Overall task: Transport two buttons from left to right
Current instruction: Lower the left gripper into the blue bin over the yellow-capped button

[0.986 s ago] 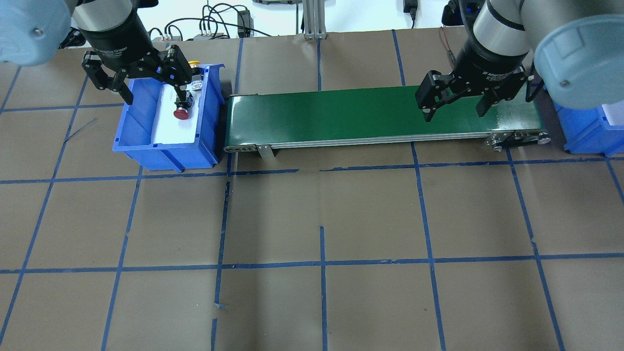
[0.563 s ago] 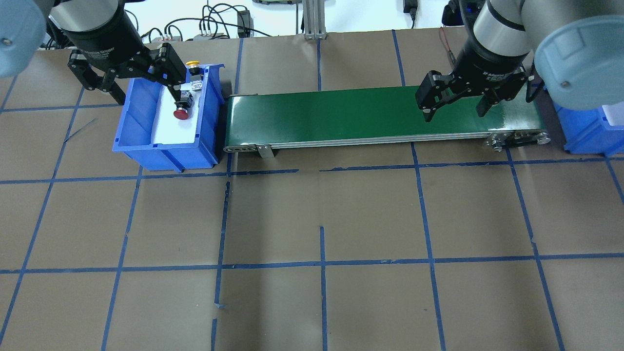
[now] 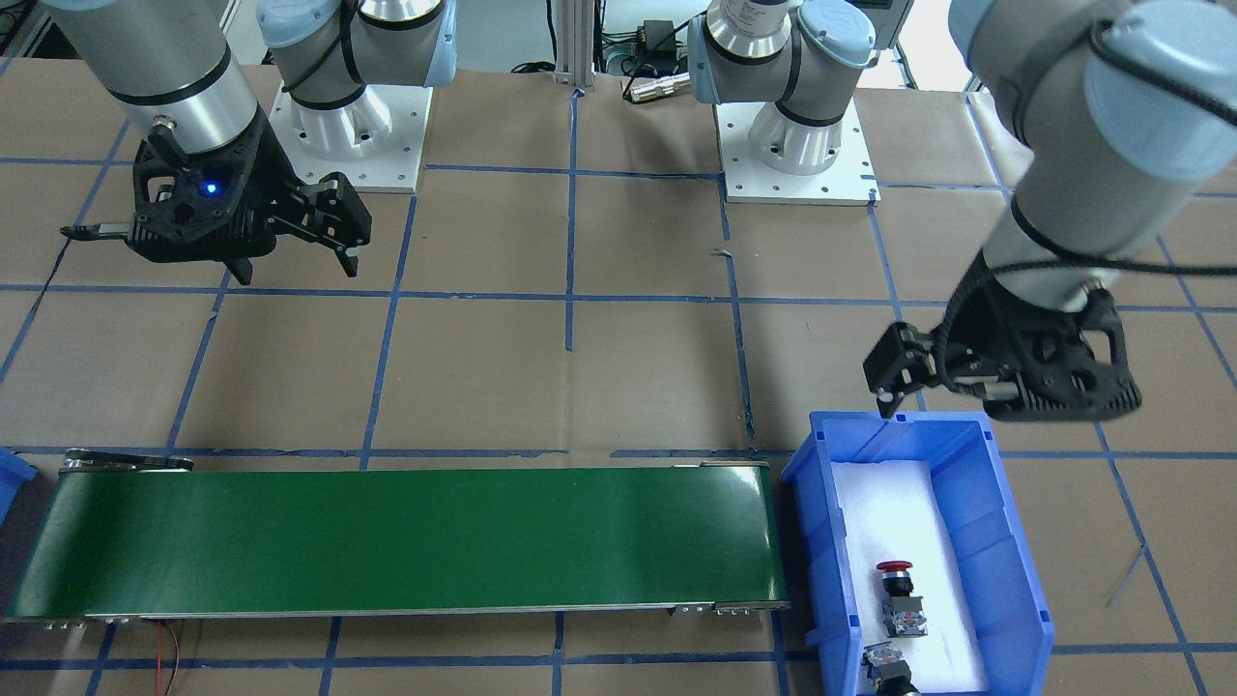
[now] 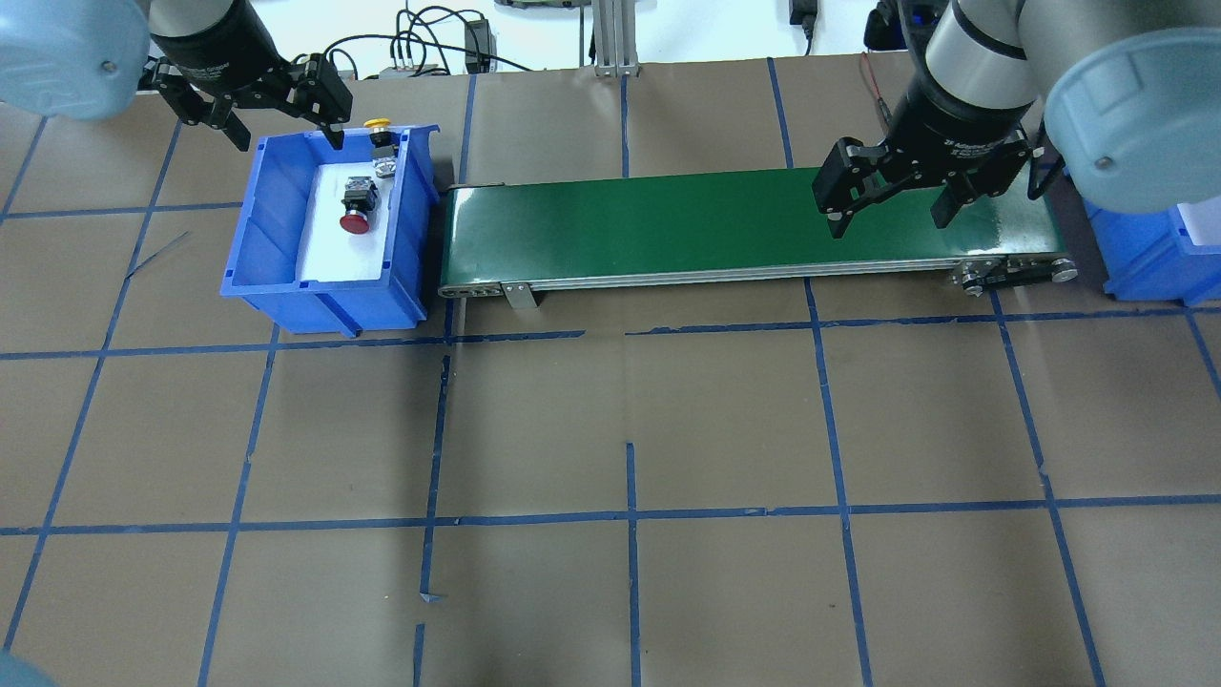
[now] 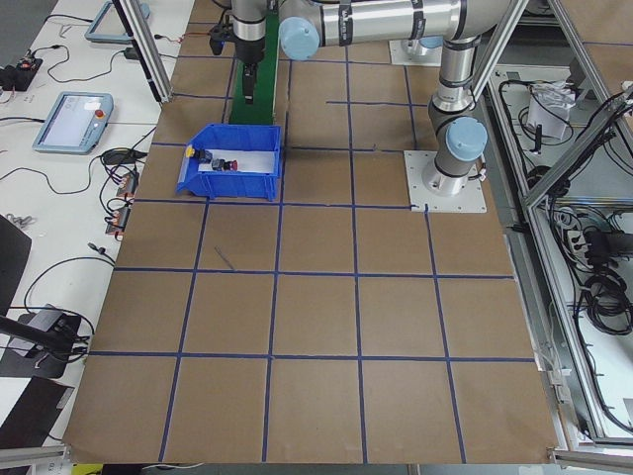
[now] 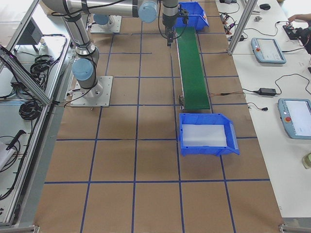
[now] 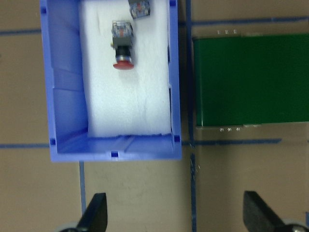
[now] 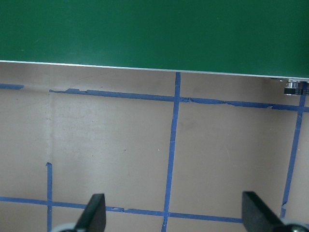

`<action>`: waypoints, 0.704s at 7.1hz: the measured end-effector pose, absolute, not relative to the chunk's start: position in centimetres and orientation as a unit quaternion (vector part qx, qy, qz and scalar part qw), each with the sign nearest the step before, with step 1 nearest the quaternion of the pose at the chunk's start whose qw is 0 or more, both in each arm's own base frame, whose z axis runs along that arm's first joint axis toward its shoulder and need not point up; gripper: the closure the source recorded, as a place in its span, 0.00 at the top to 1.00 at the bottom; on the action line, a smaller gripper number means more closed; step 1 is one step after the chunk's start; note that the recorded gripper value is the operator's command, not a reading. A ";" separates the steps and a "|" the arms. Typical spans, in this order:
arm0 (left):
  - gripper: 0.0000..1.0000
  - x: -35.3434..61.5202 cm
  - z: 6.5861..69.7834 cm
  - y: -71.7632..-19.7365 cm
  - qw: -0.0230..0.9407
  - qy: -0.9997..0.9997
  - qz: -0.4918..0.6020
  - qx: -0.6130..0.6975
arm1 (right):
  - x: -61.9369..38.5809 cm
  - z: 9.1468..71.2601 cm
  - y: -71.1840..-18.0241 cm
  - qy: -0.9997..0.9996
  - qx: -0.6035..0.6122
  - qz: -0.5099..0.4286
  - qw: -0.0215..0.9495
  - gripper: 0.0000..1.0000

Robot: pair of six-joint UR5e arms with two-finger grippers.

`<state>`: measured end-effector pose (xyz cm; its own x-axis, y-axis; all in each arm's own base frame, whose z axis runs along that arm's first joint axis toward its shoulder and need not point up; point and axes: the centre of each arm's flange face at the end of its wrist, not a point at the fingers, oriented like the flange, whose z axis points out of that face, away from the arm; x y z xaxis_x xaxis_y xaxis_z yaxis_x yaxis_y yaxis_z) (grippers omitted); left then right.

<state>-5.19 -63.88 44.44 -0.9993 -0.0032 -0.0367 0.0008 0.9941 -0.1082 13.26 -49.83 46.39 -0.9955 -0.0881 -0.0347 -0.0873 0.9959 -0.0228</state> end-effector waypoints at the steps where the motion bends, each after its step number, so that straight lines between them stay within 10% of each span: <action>1: 1.00 -3.4 42.7 -67.6 0.011 0.998 -0.056 -0.002 | 13.3 46.4 -49.8 0.999 -0.044 -0.011 0.018 1.00; 5: 1.00 -0.7 35.3 -77.3 0.001 0.999 -0.050 -0.003 | 13.3 46.4 -49.8 0.999 -0.044 -0.011 0.018 1.00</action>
<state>-0.65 -77.29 35.33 -1.0000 -0.0063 -0.0022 -0.0061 0.9949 -0.1004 13.26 -49.83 46.40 -0.9955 -0.0882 -0.0346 -0.0874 0.9959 -0.0237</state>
